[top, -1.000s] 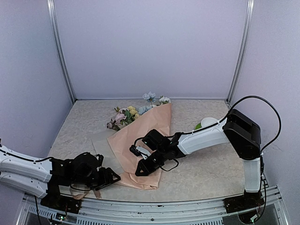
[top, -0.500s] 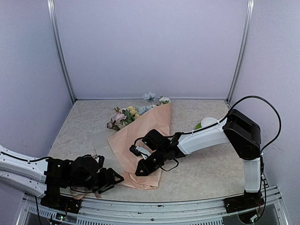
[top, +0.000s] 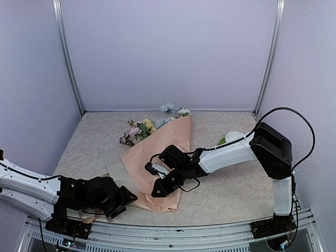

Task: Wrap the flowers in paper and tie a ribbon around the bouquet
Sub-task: Pick up the two-thirds-folded wrapping paper from the center of the board.

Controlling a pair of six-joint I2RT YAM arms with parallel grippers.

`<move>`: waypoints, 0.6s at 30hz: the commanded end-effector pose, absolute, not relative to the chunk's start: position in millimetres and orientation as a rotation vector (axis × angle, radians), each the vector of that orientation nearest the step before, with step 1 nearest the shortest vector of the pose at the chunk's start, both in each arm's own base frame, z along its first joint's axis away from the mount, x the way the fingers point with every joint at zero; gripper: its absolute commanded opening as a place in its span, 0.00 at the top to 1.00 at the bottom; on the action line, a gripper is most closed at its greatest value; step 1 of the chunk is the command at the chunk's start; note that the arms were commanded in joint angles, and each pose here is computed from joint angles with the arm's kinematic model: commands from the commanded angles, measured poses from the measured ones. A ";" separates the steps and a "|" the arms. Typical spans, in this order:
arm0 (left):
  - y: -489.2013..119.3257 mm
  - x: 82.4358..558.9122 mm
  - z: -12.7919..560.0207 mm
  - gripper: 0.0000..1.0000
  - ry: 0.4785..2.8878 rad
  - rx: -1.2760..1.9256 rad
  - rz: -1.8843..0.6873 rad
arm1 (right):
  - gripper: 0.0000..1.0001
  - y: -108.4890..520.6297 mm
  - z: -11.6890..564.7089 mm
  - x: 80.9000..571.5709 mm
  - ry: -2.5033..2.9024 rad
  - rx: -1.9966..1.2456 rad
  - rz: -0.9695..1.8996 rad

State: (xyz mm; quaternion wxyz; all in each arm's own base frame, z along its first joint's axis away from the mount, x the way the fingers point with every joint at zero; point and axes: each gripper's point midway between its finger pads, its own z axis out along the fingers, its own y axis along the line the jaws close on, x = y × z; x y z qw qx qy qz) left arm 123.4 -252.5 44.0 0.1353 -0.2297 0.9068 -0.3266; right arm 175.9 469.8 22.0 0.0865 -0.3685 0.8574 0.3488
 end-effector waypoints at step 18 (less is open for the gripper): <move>-255.1 149.1 23.0 0.54 2.615 -0.844 -0.808 | 0.89 438.9 -14.6 160.2 2.665 -1.191 0.884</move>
